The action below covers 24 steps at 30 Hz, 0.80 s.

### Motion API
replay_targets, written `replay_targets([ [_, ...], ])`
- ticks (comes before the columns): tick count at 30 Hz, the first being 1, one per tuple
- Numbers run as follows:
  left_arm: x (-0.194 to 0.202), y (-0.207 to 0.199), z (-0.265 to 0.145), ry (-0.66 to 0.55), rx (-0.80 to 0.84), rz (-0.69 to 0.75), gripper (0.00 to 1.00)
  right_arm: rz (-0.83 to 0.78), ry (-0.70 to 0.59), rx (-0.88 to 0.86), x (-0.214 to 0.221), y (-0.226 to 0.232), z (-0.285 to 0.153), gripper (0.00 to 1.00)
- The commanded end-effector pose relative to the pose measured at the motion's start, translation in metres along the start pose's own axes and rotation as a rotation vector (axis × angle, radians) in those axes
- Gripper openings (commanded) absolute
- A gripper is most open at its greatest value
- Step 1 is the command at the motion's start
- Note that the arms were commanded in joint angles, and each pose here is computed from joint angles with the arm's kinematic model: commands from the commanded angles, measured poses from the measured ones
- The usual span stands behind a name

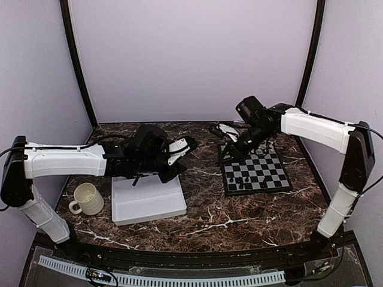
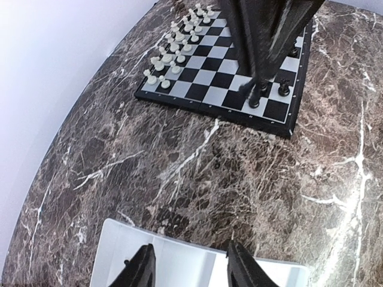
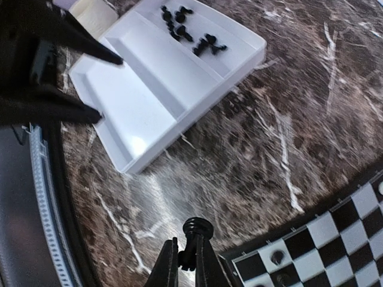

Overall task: Set up the chess pieces on the board
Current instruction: Pass from the left arm to the right, then place the rook at h8.

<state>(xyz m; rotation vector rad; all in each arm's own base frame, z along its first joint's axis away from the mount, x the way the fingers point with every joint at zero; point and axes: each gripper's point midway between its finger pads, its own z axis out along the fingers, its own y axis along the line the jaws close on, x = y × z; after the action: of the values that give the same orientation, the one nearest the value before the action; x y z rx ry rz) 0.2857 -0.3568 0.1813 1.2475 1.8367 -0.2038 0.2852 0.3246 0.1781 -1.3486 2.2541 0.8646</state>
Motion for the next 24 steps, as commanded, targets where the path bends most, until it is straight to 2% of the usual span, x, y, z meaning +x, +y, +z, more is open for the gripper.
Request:
replay_targets([
  [1, 0.003, 0.035, -0.011, -0.033, -0.165, -0.012, 0.44, -0.13, 0.186, 0.227, 0.049, -0.028, -0.014, 0.0],
  [8, 0.011, 0.059, -0.007, -0.014, -0.219, -0.081, 0.45, -0.163, 0.308, 0.238, 0.08, -0.022, -0.002, 0.0],
  [16, 0.016, 0.062, -0.006, 0.007, -0.239, -0.092, 0.45, -0.199, 0.428, 0.271, 0.099, -0.032, 0.022, 0.0],
  [24, 0.018, 0.062, -0.004, 0.024, -0.237, -0.092, 0.45, -0.193, 0.485, 0.296, 0.11, -0.041, 0.034, 0.0],
])
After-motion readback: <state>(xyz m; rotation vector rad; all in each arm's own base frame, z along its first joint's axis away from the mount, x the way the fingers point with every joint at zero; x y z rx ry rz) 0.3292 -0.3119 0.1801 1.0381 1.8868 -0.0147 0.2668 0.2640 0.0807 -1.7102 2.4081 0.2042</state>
